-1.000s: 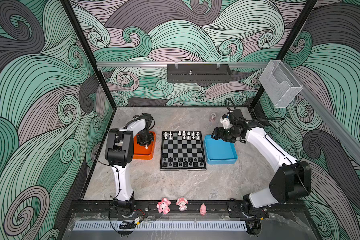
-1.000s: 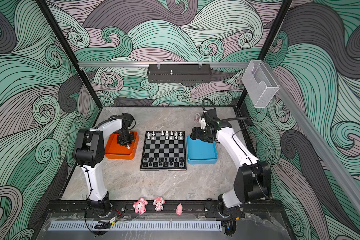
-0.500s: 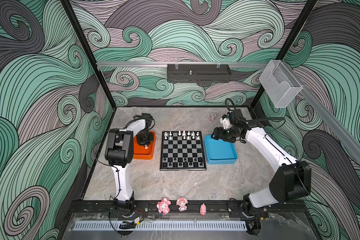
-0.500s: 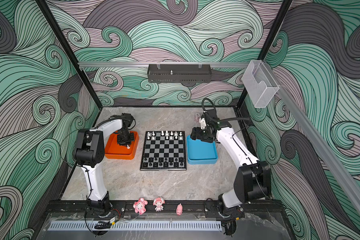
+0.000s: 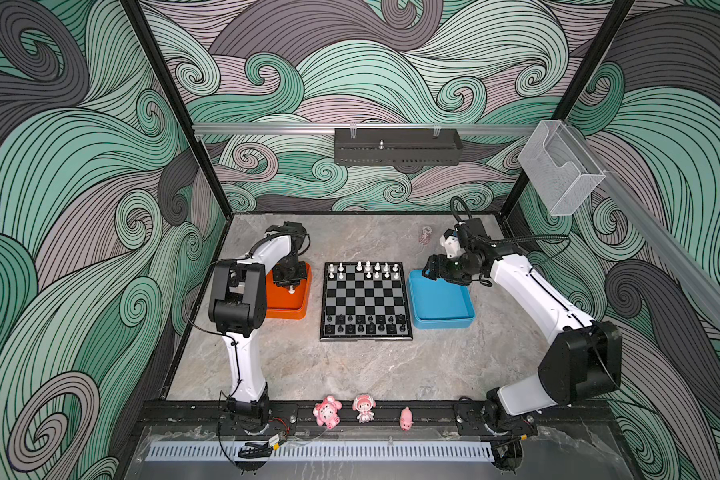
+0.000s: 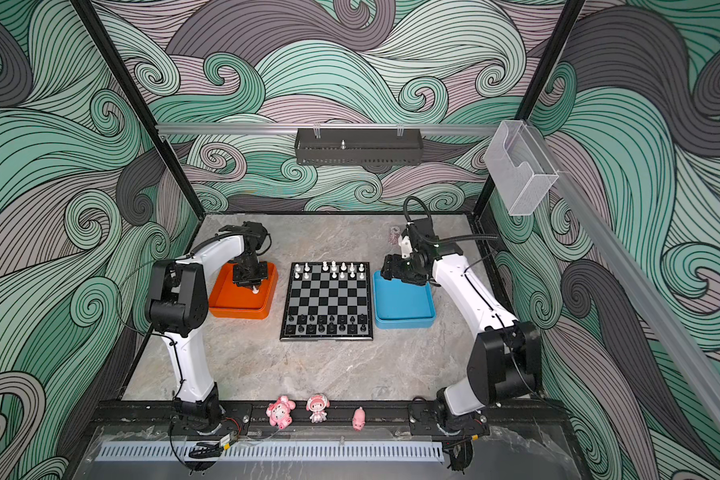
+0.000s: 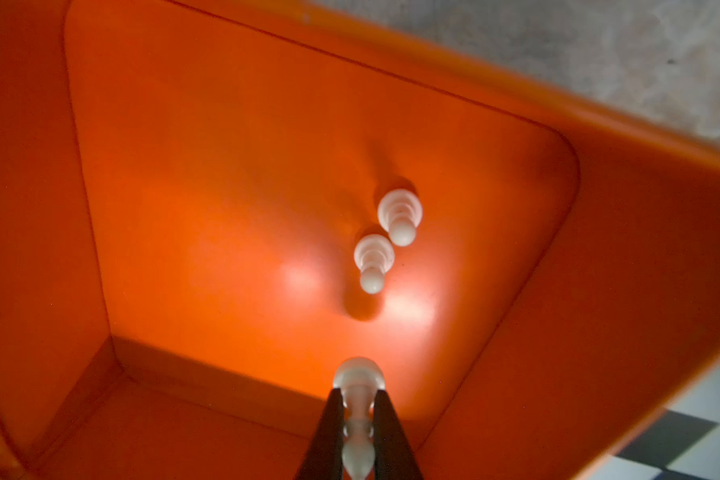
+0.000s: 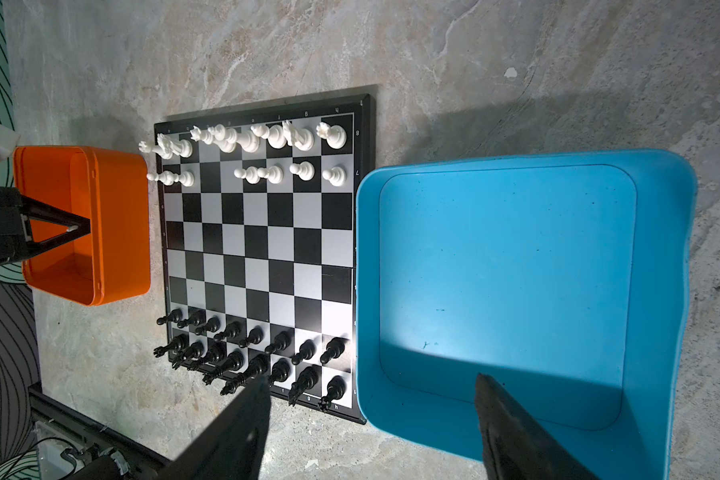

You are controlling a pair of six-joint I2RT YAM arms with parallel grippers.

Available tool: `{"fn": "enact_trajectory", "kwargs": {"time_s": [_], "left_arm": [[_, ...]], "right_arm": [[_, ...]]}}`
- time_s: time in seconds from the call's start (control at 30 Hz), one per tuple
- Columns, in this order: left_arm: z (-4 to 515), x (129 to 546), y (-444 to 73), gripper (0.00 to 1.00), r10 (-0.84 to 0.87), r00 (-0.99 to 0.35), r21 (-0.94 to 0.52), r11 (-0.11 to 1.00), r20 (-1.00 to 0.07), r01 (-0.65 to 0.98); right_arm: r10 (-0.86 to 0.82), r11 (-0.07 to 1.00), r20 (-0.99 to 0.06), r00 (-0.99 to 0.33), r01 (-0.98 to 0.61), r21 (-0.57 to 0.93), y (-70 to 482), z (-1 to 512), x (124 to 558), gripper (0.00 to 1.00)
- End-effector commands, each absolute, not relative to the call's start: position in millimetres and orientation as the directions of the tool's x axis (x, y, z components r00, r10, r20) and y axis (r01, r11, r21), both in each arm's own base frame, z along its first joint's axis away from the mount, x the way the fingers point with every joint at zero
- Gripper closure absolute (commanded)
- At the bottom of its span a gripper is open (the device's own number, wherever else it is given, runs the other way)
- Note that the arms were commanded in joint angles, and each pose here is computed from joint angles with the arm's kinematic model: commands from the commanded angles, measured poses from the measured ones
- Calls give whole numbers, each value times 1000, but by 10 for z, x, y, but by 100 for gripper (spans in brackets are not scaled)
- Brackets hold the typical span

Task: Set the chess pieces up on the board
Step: 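Lift the white pawn with the left gripper toward the board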

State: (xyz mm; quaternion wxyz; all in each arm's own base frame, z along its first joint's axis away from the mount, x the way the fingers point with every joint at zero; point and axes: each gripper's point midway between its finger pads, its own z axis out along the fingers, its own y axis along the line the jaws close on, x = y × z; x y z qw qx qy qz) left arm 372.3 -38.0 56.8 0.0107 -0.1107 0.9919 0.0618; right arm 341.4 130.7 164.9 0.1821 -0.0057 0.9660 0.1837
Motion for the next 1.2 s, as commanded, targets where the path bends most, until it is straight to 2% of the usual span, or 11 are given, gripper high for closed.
{"fn": "enact_trajectory", "kwargs": {"time_s": [0.0, 0.5, 0.97, 1.17], "left_arm": [[784, 3719, -369, 87, -199, -978, 135, 969, -61, -206], [1321, 3900, -594, 87, -117, -983, 132, 982, -142, -136], [1400, 4320, -1451, 87, 12, -979, 84, 996, -205, -5], [1283, 4416, -1711, 87, 31, -981, 56, 998, -192, 21]], "right_arm": [[66, 928, -349, -935, -71, 365, 1310, 1639, 3440, 23], [67, 927, -352, -934, -73, 369, 1312, 1656, 3450, 23], [69, 927, -346, -936, -68, 370, 1301, 1634, 3450, 23], [73, 927, -346, -935, -64, 369, 1283, 1631, 3453, 24]]}}
